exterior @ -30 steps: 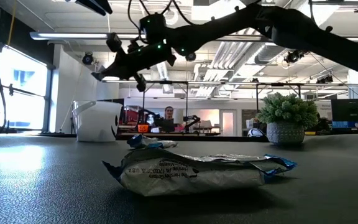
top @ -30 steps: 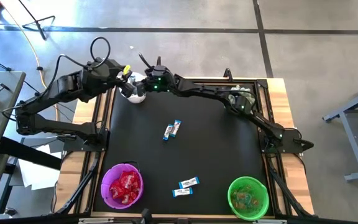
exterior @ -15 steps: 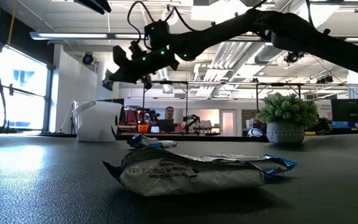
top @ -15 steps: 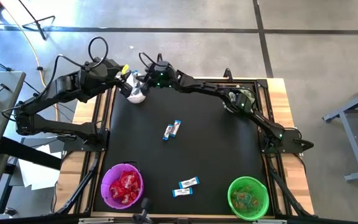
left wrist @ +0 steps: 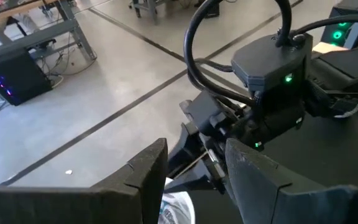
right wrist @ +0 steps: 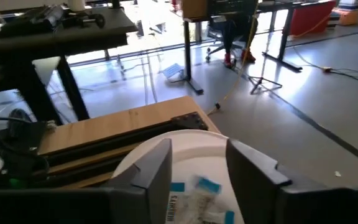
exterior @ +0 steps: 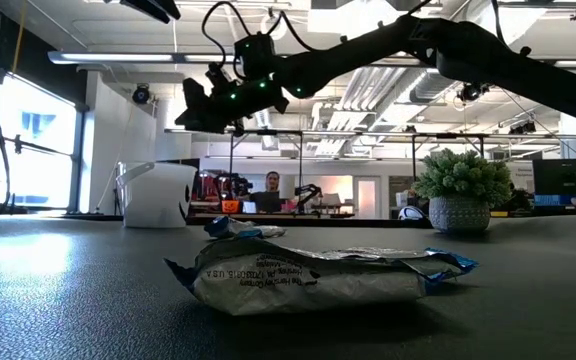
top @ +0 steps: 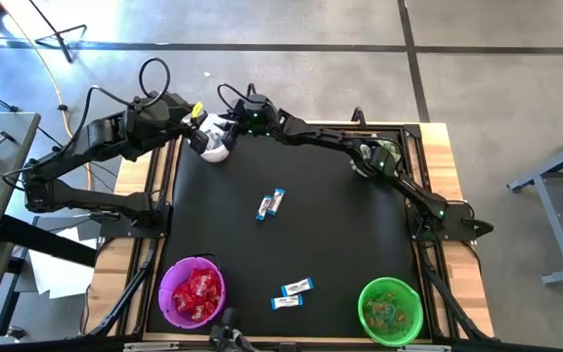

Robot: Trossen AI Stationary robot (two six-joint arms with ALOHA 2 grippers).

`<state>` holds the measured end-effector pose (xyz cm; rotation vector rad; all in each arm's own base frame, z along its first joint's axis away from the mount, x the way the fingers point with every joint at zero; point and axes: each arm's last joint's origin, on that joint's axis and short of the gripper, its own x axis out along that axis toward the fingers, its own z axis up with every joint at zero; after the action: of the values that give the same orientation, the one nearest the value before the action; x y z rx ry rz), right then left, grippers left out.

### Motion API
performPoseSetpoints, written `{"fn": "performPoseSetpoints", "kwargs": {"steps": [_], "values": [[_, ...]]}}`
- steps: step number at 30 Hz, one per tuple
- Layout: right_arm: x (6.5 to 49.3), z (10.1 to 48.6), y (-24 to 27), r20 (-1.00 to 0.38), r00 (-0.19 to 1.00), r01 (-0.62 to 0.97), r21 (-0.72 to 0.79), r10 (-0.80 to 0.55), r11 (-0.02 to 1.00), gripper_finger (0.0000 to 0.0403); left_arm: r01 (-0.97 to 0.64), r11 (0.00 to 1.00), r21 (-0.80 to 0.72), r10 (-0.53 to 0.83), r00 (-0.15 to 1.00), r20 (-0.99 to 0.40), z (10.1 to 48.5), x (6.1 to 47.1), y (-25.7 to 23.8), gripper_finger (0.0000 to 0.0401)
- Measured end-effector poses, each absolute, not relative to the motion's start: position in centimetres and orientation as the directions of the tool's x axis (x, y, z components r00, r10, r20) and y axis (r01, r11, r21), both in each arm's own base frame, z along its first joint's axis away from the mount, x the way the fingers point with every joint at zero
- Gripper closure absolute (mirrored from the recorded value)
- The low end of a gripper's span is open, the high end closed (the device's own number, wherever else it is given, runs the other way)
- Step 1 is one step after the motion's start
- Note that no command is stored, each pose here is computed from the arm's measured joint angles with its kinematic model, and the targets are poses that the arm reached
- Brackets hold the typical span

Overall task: Sort candy
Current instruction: Put the white chocolate into the white bucket

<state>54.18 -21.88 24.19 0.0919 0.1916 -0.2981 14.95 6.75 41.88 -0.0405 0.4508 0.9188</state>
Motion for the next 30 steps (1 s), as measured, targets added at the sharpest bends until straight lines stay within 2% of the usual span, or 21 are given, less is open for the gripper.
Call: {"fn": "performPoseSetpoints", "kwargs": {"steps": [4,7,12,19,25,30], "values": [[54.1,24.1,-22.0,-0.209,0.925,0.336,0.062,-0.317,0.94,0.0223,-0.771,0.624,0.126,0.742,0.534,-0.406,41.8,15.0,6.7,0.0249],[53.9,24.1,-21.9,-0.271,0.911,0.352,0.123,-0.31,0.928,0.0209,-0.731,0.677,0.086,0.683,0.579,-0.445,41.5,15.0,6.5,0.0249],[52.5,25.8,-21.1,-0.404,0.867,0.365,0.123,-0.29,0.923,0.0214,-0.689,0.722,0.06,0.617,0.603,-0.506,41.0,14.9,6.2,0.0249],[48.7,28.9,-19.9,-0.629,0.703,0.462,0.049,-0.332,0.886,0.0247,-0.638,0.768,0.051,0.542,0.607,-0.581,40.3,14.8,5.9,0.0249],[44.8,29.4,-18.5,-0.852,0.453,0.564,0.045,-0.263,0.825,0.0272,-0.577,0.816,0.02,0.439,0.598,-0.67,38.6,16.2,6.0,0.0249],[41.4,29.8,-16.6,-0.956,0.14,0.575,-0.133,-0.257,0.807,0.0277,-0.538,0.84,0.068,0.401,0.531,-0.746,34.8,18.5,6.6,0.0249]]}}
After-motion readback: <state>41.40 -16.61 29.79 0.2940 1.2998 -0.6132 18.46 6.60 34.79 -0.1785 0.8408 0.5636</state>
